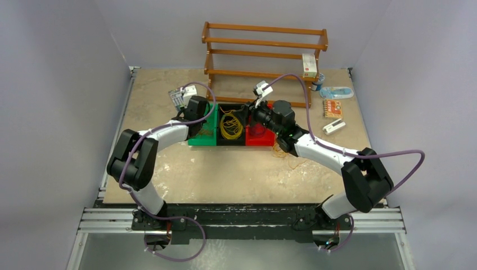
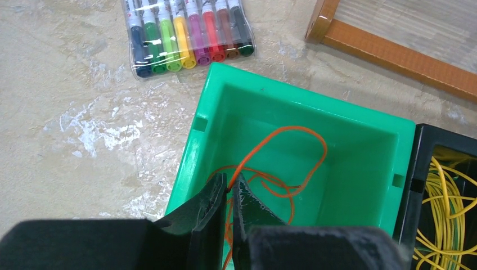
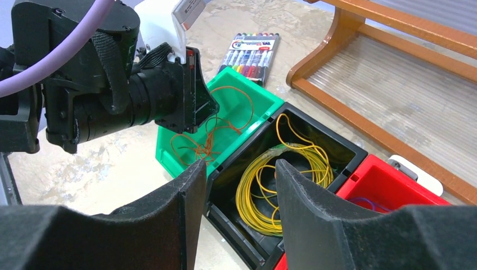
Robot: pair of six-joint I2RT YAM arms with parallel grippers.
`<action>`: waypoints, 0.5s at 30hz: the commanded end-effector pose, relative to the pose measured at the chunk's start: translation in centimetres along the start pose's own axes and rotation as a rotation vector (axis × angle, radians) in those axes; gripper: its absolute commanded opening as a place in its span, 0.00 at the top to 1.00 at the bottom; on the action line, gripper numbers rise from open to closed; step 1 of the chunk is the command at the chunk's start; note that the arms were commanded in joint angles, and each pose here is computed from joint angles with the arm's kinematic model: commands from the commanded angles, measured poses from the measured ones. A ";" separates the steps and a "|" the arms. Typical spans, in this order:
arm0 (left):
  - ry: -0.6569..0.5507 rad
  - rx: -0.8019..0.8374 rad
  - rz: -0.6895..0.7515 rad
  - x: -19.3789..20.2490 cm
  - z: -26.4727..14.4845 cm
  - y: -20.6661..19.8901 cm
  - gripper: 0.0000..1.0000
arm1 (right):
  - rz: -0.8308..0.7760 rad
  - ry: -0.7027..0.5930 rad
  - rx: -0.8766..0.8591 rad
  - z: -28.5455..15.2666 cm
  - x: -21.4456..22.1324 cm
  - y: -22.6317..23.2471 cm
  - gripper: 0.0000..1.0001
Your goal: Untangle the cables
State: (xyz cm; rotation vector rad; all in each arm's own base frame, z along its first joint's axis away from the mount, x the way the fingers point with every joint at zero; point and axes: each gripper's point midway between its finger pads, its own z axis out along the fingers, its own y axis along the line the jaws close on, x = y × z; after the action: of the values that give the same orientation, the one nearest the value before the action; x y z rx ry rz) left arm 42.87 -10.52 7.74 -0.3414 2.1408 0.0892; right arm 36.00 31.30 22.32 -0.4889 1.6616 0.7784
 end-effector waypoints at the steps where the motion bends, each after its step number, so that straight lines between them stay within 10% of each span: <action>1: -0.050 0.024 -0.055 -2.0 -0.4 -0.6 0.90 | -0.007 -0.043 0.006 0.1 -1.6 0.0 0.48; 15: -0.187 0.081 -0.119 -8.4 -5.1 -0.7 0.71 | 0.016 -0.057 0.073 -0.1 -2.5 -0.9 0.47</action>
State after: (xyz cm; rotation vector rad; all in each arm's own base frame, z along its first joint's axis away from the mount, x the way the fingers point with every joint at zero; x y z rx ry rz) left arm 42.87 -10.76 12.32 -0.3623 2.0516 0.0131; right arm 36.15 31.08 22.08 -0.4741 1.6755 0.7664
